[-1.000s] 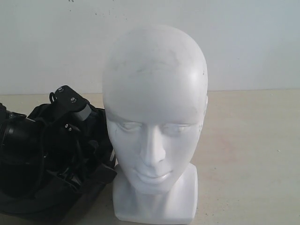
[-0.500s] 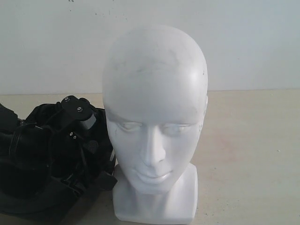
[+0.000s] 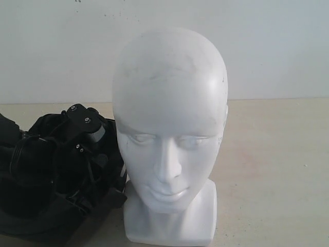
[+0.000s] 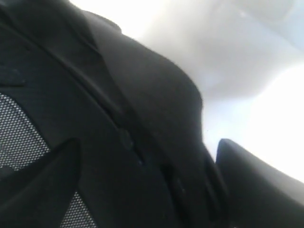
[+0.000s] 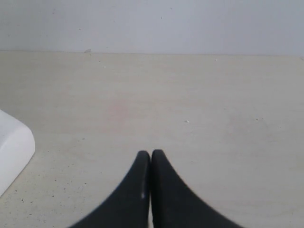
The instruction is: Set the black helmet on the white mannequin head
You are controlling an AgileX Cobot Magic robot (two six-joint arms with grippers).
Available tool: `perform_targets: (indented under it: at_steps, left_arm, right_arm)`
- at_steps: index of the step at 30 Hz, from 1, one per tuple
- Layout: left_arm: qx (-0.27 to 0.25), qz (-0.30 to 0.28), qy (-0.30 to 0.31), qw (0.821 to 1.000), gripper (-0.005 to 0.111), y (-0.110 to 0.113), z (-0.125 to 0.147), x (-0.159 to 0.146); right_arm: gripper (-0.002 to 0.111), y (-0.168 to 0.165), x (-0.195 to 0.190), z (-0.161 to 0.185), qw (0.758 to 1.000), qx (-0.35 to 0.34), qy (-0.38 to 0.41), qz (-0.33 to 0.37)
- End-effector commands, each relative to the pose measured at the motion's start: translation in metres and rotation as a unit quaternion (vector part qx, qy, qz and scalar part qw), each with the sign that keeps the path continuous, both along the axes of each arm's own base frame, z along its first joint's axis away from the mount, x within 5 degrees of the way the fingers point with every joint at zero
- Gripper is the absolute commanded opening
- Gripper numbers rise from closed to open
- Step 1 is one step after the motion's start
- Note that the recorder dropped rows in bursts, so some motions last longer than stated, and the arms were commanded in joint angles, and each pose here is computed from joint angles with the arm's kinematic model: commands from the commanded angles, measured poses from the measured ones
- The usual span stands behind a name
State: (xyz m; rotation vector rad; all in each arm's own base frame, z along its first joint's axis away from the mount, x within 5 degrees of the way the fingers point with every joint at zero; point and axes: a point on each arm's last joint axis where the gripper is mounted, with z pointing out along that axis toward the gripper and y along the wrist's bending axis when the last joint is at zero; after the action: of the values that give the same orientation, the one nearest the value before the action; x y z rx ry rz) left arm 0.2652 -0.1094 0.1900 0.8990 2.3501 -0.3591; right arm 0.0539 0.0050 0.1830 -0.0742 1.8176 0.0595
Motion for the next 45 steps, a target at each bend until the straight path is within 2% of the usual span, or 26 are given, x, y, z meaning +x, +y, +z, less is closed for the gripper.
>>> perform_targets:
  at_steps: [1,9,12,21,26,30,32,39,42,45]
  left_arm:
    - [0.001,-0.005,-0.004,1.0,0.074,-0.002,0.001,0.001]
    - [0.008,0.003,0.0,1.0,0.074,-0.001,-0.006,0.004]
    - [0.023,-0.012,-0.006,1.0,0.074,0.0,-0.006,0.004]
    - [0.009,-0.023,0.011,1.0,0.074,-0.001,-0.001,-0.002]
    - [0.012,-0.006,-0.003,1.0,0.071,0.0,0.0,0.001]
    - [0.011,0.005,0.027,1.0,0.071,0.0,-0.012,0.0]
    - [-0.007,0.03,0.045,0.999,0.071,-0.001,-0.014,0.001]
    - [-0.003,0.028,0.04,0.999,0.071,-0.001,-0.016,0.002]
    - [-0.008,0.038,0.045,0.998,0.062,-0.001,-0.016,0.002]
    - [-0.008,0.039,0.046,0.998,0.04,-0.001,-0.016,0.002]
  right_arm:
    - [0.0,0.0,0.0,0.001,1.0,-0.001,-0.007,0.002]
    - [0.0,0.0,0.0,0.001,1.0,-0.001,-0.007,0.002]
    - [0.0,0.0,0.0,0.001,1.0,-0.001,-0.007,0.002]
    - [0.0,0.0,0.0,0.001,1.0,-0.001,-0.007,0.002]
    - [0.0,0.0,0.0,0.001,1.0,-0.001,-0.007,0.002]
    - [0.0,0.0,0.0,0.001,1.0,-0.001,-0.007,0.002]
    - [0.0,0.0,0.0,0.001,1.0,-0.001,-0.007,0.002]
    - [0.0,0.0,0.0,0.001,1.0,-0.001,-0.007,0.002]
    - [0.0,0.0,0.0,0.001,1.0,-0.001,-0.007,0.002]
    - [0.0,0.0,0.0,0.001,1.0,-0.001,-0.007,0.002]
